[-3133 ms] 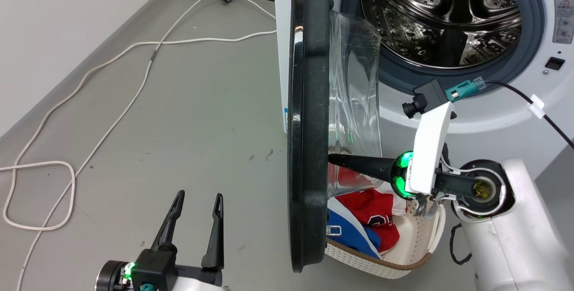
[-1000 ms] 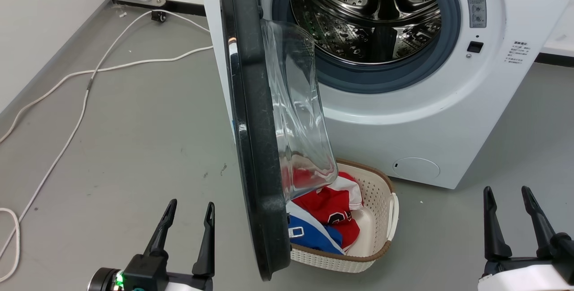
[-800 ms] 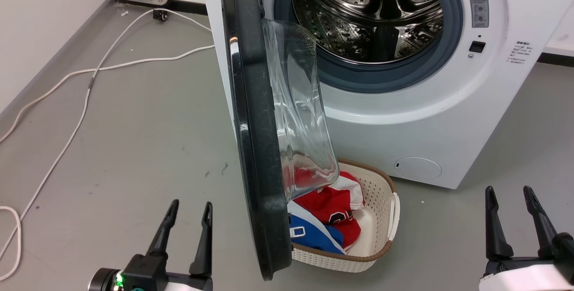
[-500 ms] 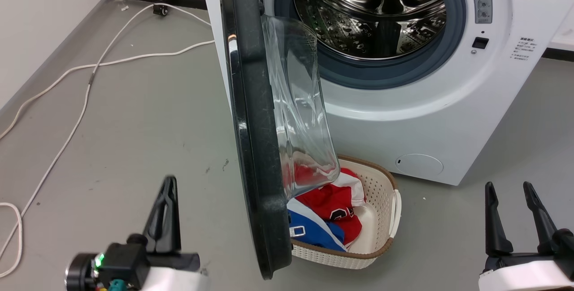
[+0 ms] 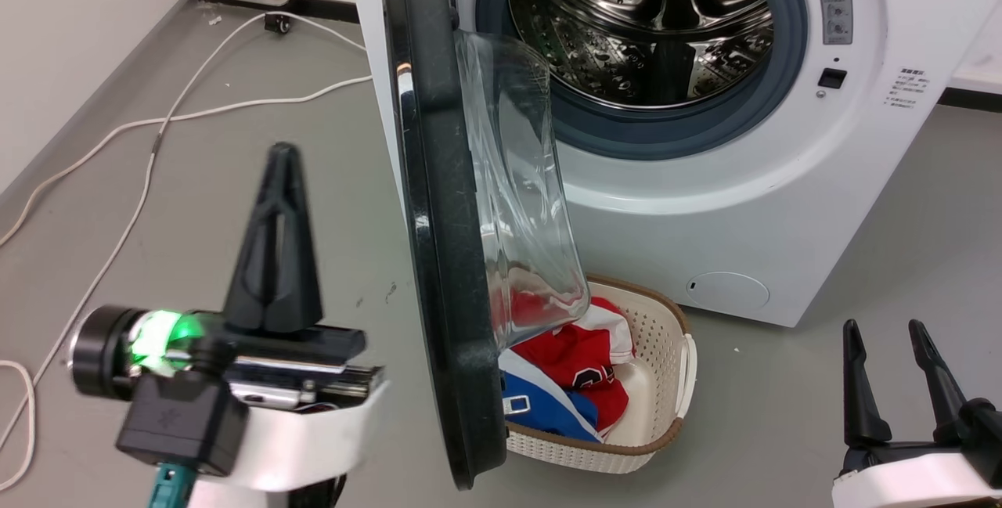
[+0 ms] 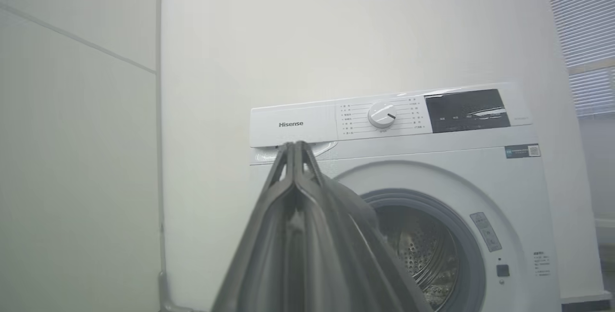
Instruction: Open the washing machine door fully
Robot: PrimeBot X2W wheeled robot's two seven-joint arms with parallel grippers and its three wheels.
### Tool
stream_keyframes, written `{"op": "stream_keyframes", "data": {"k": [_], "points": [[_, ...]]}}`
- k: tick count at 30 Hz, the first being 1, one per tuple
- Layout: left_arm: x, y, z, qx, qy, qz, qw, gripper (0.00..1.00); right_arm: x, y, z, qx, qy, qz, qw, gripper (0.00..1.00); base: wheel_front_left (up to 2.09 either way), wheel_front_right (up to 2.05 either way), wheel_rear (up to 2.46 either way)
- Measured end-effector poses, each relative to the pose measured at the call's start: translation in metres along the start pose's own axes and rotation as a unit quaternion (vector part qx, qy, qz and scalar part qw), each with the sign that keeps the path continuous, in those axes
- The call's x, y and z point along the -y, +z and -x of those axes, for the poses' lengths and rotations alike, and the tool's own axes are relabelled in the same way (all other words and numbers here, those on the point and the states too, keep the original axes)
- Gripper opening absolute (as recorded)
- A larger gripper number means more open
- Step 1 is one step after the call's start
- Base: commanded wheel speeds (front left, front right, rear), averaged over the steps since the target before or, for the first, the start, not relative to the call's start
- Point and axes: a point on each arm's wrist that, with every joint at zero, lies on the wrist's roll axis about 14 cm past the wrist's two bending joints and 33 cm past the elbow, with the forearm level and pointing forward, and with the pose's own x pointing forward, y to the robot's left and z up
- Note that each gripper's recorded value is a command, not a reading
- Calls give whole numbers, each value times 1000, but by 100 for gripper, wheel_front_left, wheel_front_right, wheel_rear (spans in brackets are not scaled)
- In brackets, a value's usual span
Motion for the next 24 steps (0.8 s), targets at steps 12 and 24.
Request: {"op": "stream_keyframes", "data": {"k": [12, 24], "points": [[76, -31, 25, -63, -112, 65, 989, 0, 4, 3, 5, 3, -9, -6, 1000, 100, 0, 0, 0], [114, -92, 86, -196, -178, 92, 960, 0, 5, -4, 2, -5, -11, -15, 1000, 100, 0, 0, 0]]}}
